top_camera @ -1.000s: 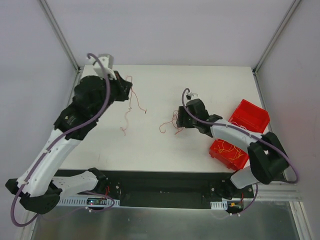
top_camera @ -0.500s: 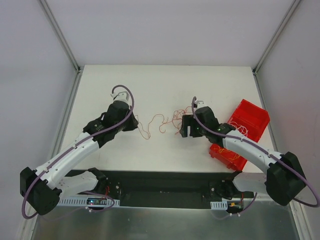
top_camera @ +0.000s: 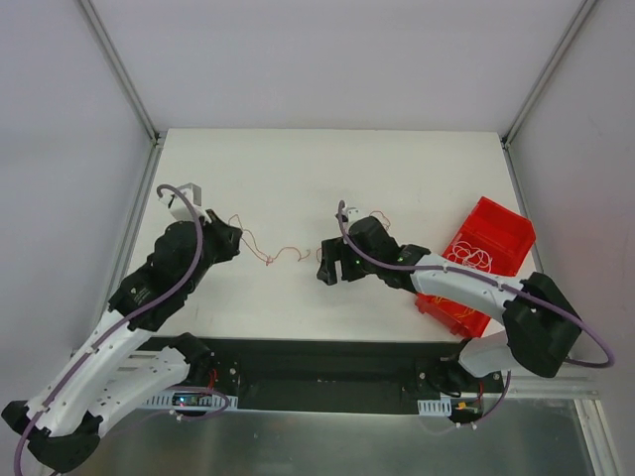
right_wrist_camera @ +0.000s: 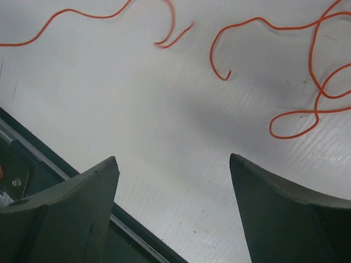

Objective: Untangle the cables

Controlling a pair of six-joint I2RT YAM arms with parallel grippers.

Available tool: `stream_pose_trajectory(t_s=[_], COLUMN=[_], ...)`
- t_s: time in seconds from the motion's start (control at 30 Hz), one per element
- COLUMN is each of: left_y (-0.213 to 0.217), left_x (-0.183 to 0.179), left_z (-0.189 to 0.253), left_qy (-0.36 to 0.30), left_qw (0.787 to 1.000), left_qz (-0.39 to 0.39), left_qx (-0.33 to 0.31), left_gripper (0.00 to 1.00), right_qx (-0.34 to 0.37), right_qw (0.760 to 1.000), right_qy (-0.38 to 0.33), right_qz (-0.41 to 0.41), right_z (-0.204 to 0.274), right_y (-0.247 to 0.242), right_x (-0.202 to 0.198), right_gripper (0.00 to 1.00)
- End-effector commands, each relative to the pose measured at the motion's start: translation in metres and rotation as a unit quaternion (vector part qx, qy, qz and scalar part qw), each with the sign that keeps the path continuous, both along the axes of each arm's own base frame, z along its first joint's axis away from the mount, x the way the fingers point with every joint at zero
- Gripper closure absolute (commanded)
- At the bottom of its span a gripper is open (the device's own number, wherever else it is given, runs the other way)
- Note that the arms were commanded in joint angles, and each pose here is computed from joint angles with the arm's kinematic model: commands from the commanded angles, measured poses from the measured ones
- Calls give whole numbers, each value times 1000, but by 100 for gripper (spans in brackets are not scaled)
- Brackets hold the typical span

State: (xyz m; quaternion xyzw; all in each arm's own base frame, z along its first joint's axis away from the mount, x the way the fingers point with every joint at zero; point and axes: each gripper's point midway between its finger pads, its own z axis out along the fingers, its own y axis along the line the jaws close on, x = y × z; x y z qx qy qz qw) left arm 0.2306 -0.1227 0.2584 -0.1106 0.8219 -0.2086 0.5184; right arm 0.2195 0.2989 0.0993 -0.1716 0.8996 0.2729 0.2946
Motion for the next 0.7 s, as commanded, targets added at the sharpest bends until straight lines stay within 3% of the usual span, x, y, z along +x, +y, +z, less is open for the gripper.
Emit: stream_pose_trajectory(t_s=[0.0, 0.4, 0.6, 0.63, 0.67], left_y=[3, -38, -42, -44, -44], left_x=[8, 73, 83, 82, 81], left_z=[-28, -132, -176, -176, -177], left_qy=[38, 210, 273, 274, 273], left_qw=[999, 968, 957, 957, 957], left_qz=[20, -21, -41, -48, -51], left_qx=[31, 136, 92, 86, 85], left_gripper=[94, 100, 100, 96, 86], right_qx=[29, 61, 62, 63, 66], right_qw=[1000, 996, 996, 995, 995], right_qy=[6, 47, 58, 61, 64], right_qz=[5, 35, 40, 42, 44], right_z=[10, 8, 3, 2, 3], right_y=[23, 49, 62, 64, 66], right_x=[8, 1, 10, 11, 11], right_gripper=[16, 16, 16, 16, 16])
